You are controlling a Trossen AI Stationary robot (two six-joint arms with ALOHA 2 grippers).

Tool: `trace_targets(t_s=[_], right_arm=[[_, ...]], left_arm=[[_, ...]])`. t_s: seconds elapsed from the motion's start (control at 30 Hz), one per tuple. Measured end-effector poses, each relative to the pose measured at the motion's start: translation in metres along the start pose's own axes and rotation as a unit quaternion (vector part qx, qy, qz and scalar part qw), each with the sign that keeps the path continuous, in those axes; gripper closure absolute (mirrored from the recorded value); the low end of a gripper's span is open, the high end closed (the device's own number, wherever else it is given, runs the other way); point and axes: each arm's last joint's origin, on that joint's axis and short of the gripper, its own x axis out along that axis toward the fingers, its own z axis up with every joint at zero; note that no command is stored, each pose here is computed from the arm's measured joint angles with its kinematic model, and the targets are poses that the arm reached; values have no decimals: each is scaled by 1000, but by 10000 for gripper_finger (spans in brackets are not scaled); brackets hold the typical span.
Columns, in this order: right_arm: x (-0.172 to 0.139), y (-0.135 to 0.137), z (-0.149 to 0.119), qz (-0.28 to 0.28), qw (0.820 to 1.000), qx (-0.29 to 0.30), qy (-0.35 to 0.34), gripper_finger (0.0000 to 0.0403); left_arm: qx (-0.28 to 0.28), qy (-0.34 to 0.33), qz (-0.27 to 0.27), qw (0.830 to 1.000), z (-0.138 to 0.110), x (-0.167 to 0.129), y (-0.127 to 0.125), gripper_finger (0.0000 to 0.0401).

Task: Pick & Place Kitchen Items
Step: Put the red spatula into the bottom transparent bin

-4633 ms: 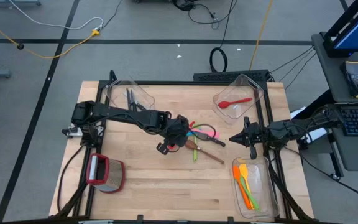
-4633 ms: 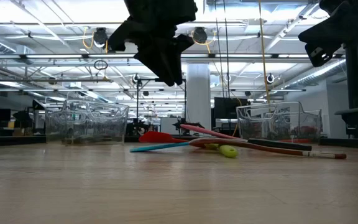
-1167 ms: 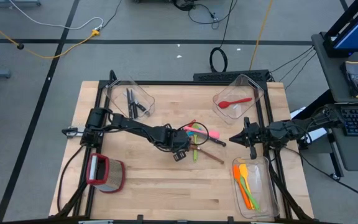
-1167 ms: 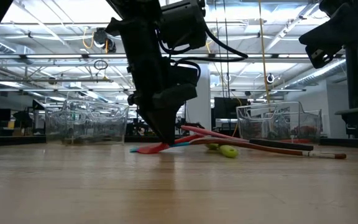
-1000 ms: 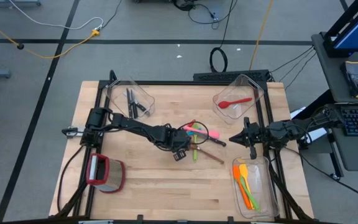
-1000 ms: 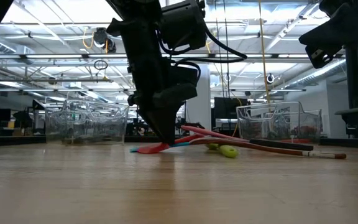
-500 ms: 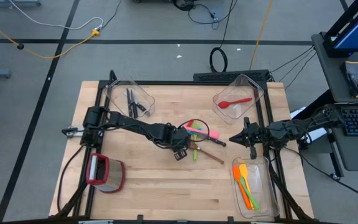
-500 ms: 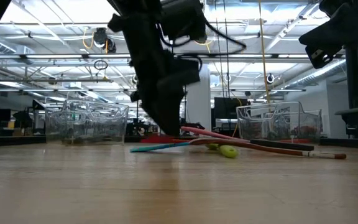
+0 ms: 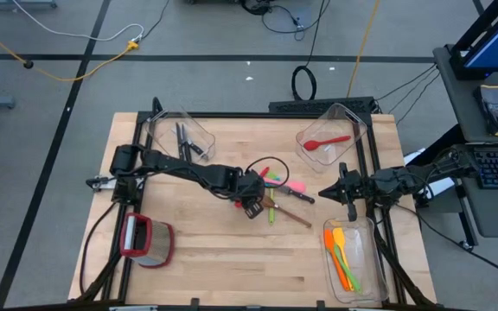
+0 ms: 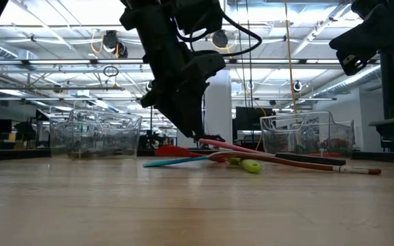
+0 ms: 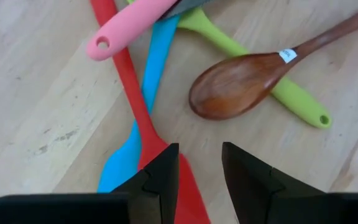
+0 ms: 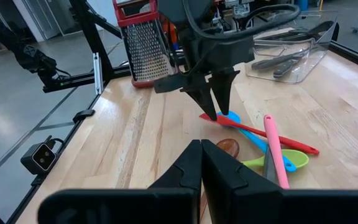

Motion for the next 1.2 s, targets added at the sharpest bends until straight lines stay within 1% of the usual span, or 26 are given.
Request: trace_targets(t_s=[0.23, 0.4, 0.6, 0.77, 0.97, 1.1, 1.2], right_arm=[[0, 0, 0, 0, 1000, 0, 0, 403], [0, 0, 0, 0, 1000, 0, 0, 403], [0, 0, 0, 0, 1000, 0, 1, 403], [0, 0, -1, -1, 1000, -1, 3, 403], [0, 0, -1, -2, 1000, -1, 6, 403], [0, 0, -1, -2, 1000, -1, 6, 403], [0, 0, -1, -2, 1000, -1, 7, 403]], left_arm=[[13, -5, 3, 1000, 1, 5, 0, 277], [9, 11, 1, 1000, 1, 13, 3, 277], [14, 22, 9, 1000, -2, 18, 4, 277], [16, 35, 15, 999, -5, 28, 5, 277], [10, 34, 14, 999, -3, 36, 7, 277], [8, 44, 11, 999, -4, 38, 8, 277], [8, 41, 11, 999, -4, 38, 8, 286]])
